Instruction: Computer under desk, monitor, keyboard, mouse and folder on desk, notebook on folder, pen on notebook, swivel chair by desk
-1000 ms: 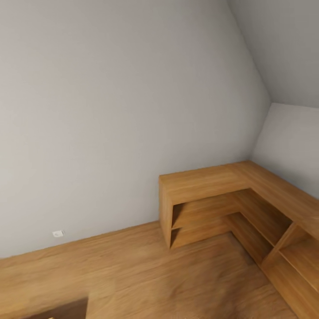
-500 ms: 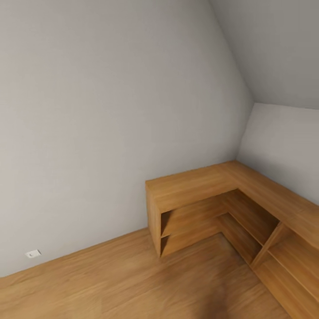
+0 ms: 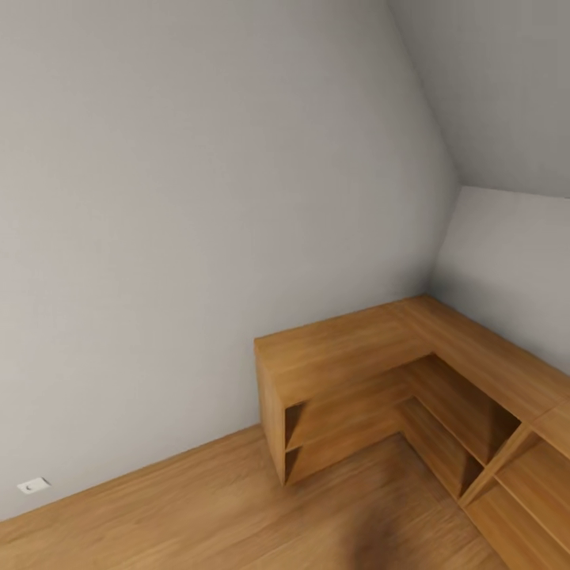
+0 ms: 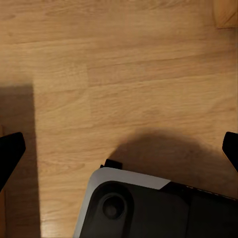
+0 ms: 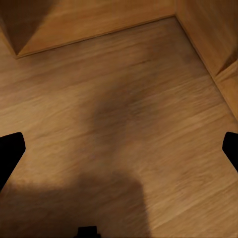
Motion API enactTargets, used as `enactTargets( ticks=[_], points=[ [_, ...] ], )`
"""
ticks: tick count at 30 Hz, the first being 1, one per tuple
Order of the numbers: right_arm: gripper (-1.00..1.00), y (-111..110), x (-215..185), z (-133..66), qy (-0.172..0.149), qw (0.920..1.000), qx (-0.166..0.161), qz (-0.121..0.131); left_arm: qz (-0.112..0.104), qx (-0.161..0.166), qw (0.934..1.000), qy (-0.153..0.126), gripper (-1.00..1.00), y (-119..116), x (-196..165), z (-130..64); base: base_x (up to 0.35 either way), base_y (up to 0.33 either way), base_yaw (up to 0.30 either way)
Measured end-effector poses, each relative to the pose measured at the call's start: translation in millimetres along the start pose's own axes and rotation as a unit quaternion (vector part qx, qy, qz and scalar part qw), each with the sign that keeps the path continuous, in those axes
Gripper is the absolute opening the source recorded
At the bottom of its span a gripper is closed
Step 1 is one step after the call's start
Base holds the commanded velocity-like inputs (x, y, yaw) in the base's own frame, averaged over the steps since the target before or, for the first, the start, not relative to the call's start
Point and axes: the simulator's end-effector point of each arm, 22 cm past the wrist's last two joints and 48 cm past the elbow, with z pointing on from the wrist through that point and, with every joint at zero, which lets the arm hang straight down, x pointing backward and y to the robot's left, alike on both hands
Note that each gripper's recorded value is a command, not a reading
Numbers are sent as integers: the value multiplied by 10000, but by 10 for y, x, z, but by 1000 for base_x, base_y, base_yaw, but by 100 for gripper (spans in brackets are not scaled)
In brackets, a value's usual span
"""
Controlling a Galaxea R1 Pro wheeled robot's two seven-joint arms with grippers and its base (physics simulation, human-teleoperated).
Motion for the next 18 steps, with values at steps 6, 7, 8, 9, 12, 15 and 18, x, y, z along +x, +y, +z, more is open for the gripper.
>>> enactTargets(
  ticks=[6, 7, 8, 9, 12, 15, 18],
  points=[
    [100, -1, -19, 2, -21, 10000, 0, 1, -5, 5, 10000, -19, 100, -8, -16, 4, 167, 0, -148],
    [100, -1, -23, 2, -26, 10000, 0, 1, -5, 6, 10000, -24, 100, -8, -19, 4, 71, 0, -175],
    [100, -1, -28, 2, -30, 10000, 2, 3, -5, 7, 10000, -28, 100, -9, -23, 5, 57, 0, -179],
    [100, -2, -32, 3, -35, 10000, 1, 3, -5, 7, 10000, -33, 100, -9, -27, 6, 46, 0, -181],
    [100, -2, -45, 3, -49, 10000, 2, 5, -7, 10, 10000, -47, 100, -10, -38, 8, 30, 0, -186],
    [100, -3, -58, 3, -64, 10000, 4, 8, -8, 13, 10000, -62, 100, -13, -50, 9, 15, 0, -190],
    [100, -5, -71, 3, -79, 10000, 6, 12, -12, 19, 10000, -76, 100, -20, -60, 11, 8, 0, -193]
  ],
)
